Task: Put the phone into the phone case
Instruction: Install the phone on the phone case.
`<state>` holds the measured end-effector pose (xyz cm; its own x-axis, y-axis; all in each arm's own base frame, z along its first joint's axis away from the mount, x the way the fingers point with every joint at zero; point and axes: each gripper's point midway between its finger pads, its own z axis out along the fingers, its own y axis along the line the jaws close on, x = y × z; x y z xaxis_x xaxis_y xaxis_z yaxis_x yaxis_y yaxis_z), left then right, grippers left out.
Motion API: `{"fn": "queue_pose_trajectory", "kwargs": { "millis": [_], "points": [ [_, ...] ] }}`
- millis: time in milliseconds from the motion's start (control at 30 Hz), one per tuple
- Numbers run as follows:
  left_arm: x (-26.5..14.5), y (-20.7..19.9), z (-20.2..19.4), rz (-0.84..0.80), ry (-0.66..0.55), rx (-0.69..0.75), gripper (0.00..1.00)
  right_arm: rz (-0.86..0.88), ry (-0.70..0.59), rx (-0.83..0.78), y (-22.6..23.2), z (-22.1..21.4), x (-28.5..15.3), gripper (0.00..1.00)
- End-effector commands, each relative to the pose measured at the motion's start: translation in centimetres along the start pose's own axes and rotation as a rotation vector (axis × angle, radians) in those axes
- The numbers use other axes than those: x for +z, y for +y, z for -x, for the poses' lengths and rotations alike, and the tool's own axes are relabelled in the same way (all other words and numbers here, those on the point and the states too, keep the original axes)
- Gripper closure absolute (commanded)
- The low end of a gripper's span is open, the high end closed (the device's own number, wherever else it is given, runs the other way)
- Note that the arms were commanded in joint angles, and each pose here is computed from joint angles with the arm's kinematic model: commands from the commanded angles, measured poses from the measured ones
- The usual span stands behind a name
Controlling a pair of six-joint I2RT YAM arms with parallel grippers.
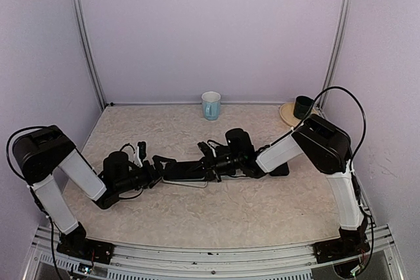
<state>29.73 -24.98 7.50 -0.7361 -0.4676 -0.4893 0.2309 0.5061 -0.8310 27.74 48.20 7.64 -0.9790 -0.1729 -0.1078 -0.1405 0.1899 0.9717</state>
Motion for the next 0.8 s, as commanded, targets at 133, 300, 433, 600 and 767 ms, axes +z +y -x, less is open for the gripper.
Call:
{"fn": "queue_pose_trajectory", "kwargs": {
  "millis": [133, 300, 433, 600, 767],
  "points": [
    [-0.4, -4.5, -0.2, -0.184, 0.070, 0.086, 0.01, 0.103, 0.009, -0.227, 5.3, -0.8, -1.7, 1.00],
    [-0.7, -6.3, -0.4, -0.243, 0.085, 0.120, 0.04, 0.106, 0.027, -0.246, 5.1, -1.6, -2.0, 1.00],
    [-0.7, -7.2, -0.9, -0.274, 0.107, 0.129, 0.08, 0.116, 0.029, -0.274, 5.5, -1.9, -2.2, 1.00],
    [-0.6, -8.0, -1.7, -0.306, 0.139, 0.140, 0.13, 0.117, 0.031, -0.297, 5.6, -2.1, -2.3, 1.00],
    [-0.6, -9.0, -2.3, -0.341, 0.162, 0.155, 0.22, 0.128, 0.039, -0.315, 5.8, -2.4, -2.3, 1.00]
  ]
}}
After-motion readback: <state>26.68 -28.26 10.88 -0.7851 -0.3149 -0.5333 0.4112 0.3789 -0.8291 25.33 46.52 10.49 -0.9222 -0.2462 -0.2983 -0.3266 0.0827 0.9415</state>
